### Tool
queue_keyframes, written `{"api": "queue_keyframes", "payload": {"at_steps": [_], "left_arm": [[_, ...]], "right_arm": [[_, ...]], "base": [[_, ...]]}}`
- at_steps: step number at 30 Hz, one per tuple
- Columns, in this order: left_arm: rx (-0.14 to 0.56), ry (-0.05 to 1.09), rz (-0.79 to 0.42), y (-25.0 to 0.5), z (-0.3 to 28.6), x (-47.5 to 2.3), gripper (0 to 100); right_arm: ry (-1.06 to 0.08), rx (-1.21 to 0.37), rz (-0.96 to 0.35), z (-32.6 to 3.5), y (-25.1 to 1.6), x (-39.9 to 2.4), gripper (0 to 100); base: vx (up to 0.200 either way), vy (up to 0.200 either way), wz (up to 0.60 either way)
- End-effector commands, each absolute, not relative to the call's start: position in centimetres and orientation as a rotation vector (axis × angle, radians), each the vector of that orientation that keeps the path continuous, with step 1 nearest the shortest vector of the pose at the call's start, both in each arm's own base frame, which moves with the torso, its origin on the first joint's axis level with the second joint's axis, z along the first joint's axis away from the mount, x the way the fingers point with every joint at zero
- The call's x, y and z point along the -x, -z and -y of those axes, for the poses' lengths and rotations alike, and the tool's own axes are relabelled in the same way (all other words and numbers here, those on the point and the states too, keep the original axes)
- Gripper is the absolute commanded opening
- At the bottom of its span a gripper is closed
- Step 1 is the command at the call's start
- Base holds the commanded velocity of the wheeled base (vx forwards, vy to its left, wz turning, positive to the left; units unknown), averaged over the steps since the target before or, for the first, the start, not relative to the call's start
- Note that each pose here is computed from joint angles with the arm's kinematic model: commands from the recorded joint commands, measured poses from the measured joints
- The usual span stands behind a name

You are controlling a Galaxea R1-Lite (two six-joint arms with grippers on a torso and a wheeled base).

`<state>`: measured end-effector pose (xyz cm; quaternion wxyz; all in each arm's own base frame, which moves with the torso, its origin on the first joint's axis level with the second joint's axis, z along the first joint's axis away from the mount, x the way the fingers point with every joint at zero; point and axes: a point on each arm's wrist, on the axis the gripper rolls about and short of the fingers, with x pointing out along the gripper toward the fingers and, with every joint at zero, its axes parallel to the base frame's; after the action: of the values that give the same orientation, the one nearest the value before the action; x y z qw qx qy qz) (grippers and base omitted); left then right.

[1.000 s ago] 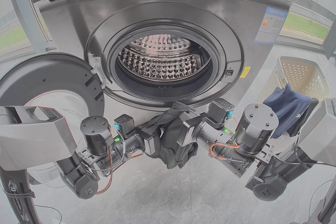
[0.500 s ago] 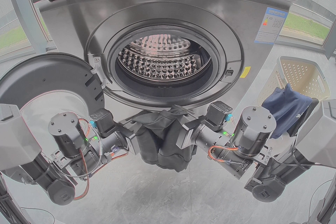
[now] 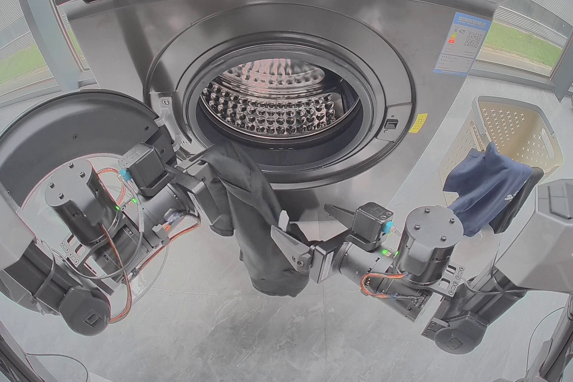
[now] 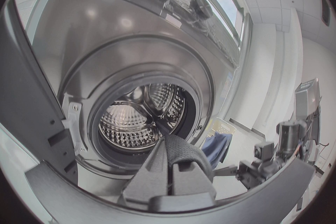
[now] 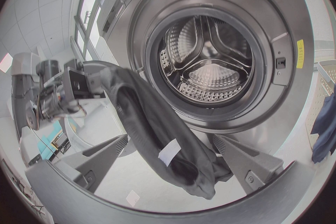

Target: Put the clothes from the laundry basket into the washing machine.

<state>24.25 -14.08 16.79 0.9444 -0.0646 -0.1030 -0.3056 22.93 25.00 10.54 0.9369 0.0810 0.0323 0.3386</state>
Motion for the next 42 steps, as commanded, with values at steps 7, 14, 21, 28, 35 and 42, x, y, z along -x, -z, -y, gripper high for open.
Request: {"api": "queue_keyframes", "payload": {"at_steps": [7, 14, 21, 28, 35, 42], "left_arm": [[0.151, 0.617, 0.283, -18.6, 14.0, -24.3, 0], [0.152, 0.616, 0.292, -18.8, 14.0, -24.3, 0], [0.155, 0.613, 0.303, -19.1, 14.0, -24.5, 0], [0.155, 0.61, 0.307, -19.2, 13.9, -24.4, 0], [0.155, 0.613, 0.306, -19.2, 14.0, -24.4, 0], [0.154, 0.619, 0.303, -19.1, 14.1, -24.3, 0]], "right_arm": [[-0.695, -0.118, -0.152, -25.6, -7.1, -23.4, 100], [-0.694, -0.1, -0.184, -26.3, -5.4, -23.9, 100], [-0.718, -0.106, -0.164, -27.7, -3.7, -25.0, 100], [-0.718, -0.091, -0.163, -28.5, -1.9, -26.5, 100], [-0.689, -0.082, -0.131, -28.9, -0.7, -29.4, 100], [-0.691, -0.087, -0.11, -29.6, 0.2, -30.6, 100]], "base": [[0.0, 0.0, 0.0], [0.0, 0.0, 0.0], [0.0, 0.0, 0.0], [0.0, 0.0, 0.0], [0.0, 0.0, 0.0], [0.0, 0.0, 0.0]]}}
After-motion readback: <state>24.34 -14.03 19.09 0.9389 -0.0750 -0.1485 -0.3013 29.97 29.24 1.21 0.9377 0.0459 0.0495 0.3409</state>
